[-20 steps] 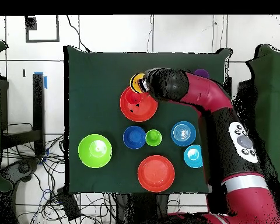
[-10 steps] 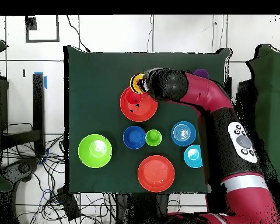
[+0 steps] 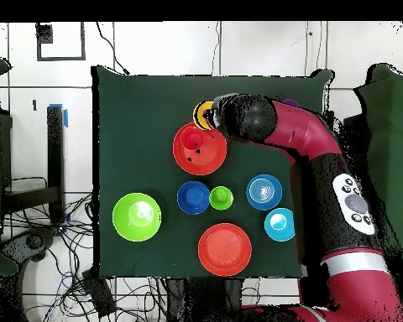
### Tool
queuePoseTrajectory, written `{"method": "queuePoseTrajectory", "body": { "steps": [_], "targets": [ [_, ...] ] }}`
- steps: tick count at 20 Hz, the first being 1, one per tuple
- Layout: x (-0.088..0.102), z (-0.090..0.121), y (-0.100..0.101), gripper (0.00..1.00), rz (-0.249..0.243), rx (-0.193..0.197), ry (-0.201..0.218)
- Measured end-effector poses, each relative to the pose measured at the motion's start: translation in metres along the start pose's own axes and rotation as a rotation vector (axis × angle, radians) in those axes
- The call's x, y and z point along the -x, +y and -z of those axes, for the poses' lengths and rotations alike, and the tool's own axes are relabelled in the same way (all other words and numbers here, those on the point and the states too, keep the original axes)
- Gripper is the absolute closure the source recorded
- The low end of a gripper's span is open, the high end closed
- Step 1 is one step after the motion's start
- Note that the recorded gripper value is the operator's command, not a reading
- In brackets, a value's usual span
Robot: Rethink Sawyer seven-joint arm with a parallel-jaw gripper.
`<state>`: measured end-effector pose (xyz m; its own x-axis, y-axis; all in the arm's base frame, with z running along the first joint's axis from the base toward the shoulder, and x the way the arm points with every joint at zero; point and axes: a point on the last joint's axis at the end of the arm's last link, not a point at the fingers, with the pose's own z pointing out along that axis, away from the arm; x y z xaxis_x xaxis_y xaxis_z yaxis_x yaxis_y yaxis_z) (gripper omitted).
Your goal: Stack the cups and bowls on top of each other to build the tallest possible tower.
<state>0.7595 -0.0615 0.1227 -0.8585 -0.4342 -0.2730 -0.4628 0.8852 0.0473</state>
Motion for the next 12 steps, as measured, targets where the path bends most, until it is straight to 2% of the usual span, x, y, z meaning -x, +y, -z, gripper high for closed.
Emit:
{"method": "queuePoseTrajectory", "body": {
  "steps": [12],
  "targets": [
    [0.011,0.009,-0.015,1.0,0.004,-0.042,-0.019]
  ]
}}
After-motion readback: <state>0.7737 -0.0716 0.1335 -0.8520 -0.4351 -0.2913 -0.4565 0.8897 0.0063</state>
